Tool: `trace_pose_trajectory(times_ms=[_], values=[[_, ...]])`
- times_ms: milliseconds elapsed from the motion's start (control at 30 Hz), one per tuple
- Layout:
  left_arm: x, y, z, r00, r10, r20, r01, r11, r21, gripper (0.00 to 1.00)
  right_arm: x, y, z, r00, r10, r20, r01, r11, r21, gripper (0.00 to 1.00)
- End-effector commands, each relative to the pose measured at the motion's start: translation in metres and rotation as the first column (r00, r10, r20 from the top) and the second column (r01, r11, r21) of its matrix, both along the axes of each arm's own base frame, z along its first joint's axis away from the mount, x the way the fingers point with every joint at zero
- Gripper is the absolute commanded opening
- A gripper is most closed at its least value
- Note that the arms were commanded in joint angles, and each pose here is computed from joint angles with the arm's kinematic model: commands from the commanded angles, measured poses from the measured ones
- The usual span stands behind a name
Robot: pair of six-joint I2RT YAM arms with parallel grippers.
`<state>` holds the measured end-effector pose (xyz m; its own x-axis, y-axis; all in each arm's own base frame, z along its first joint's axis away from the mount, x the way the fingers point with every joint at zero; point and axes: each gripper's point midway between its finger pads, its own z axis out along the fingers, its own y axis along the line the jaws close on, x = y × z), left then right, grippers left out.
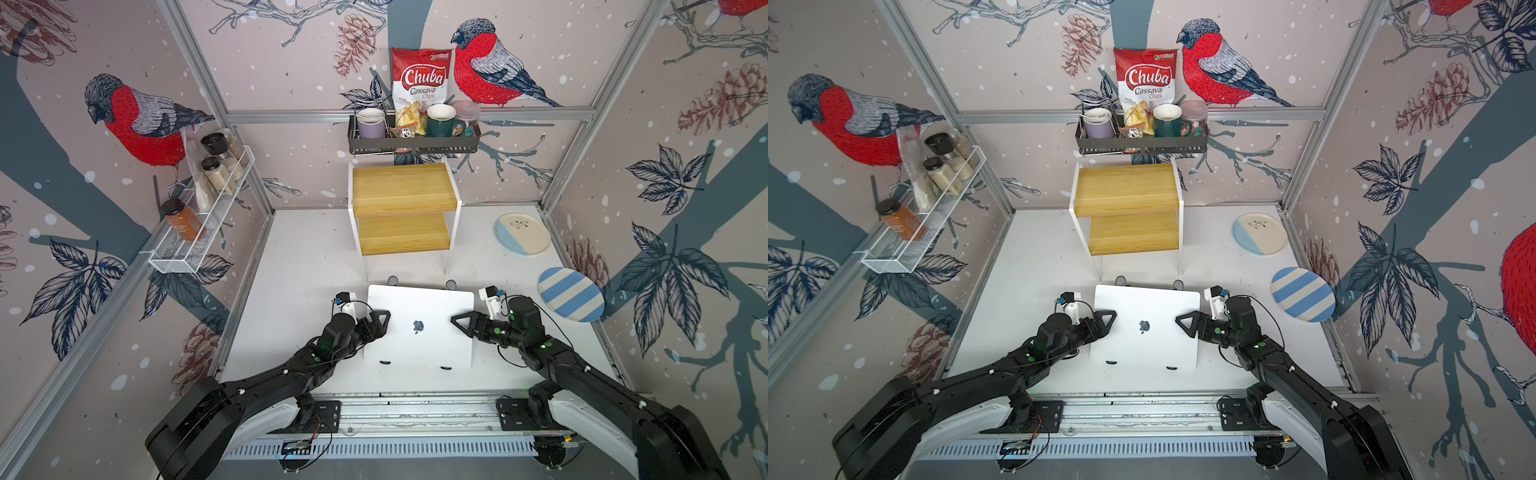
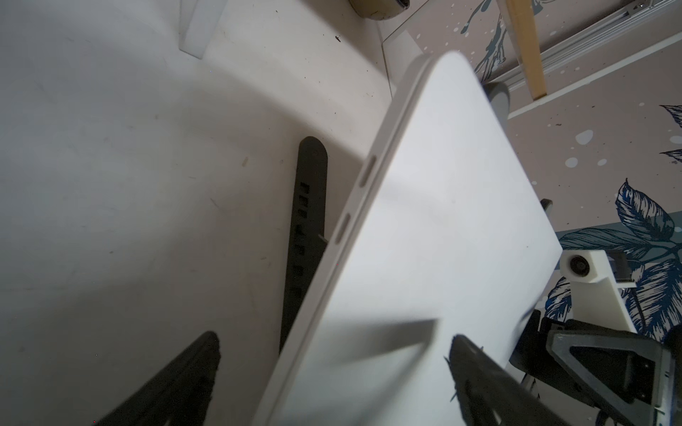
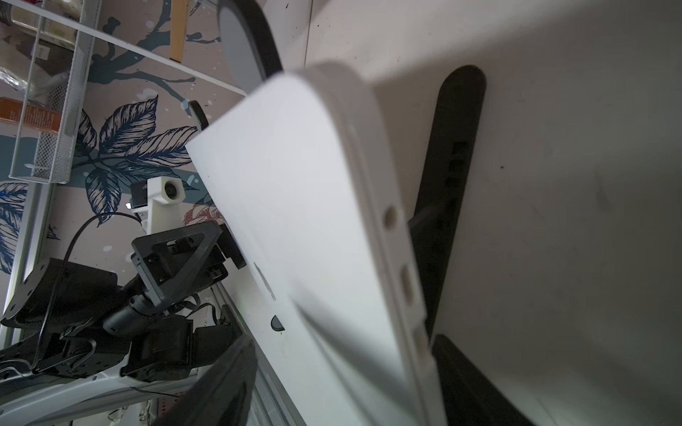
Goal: Close the laptop lid and set it aside
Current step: Pick up the laptop from the computer stand.
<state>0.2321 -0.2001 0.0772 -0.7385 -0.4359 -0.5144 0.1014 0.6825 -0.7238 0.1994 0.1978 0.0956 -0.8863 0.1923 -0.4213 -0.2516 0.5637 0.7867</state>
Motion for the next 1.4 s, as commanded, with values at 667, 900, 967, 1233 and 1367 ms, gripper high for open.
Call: trace_pose_trajectory(times_ms=[667,900,967,1233,1367], values=[[0.004,-0.002,-0.014,0.999,0.025,-0.043,-0.024,1.0,0.005,0.96,-0.006,0.025,0.05,0.995,0.022,0.093,-0.033,0.992,0.118,0.44],[0.001,0.009,-0.016,0.998,0.053,-0.044,-0.052,0.998,0.037,0.96,-0.007,0.03,0.062,0.995,0.015,0.103,-0.032,0.986,0.163,0.39],[0.001,0.012,-0.016,0.997,0.065,-0.038,-0.063,0.997,0.04,0.96,-0.007,0.034,0.065,0.994,0.021,0.106,-0.039,0.985,0.169,0.38],[-0.001,0.022,-0.009,0.995,0.097,-0.013,-0.096,0.994,0.042,0.96,-0.012,0.044,0.073,0.992,0.042,0.121,-0.062,0.983,0.172,0.31],[-0.001,0.026,-0.006,0.994,0.113,-0.001,-0.113,0.993,0.034,0.96,-0.013,0.048,0.072,0.993,0.046,0.112,-0.065,0.983,0.173,0.15]])
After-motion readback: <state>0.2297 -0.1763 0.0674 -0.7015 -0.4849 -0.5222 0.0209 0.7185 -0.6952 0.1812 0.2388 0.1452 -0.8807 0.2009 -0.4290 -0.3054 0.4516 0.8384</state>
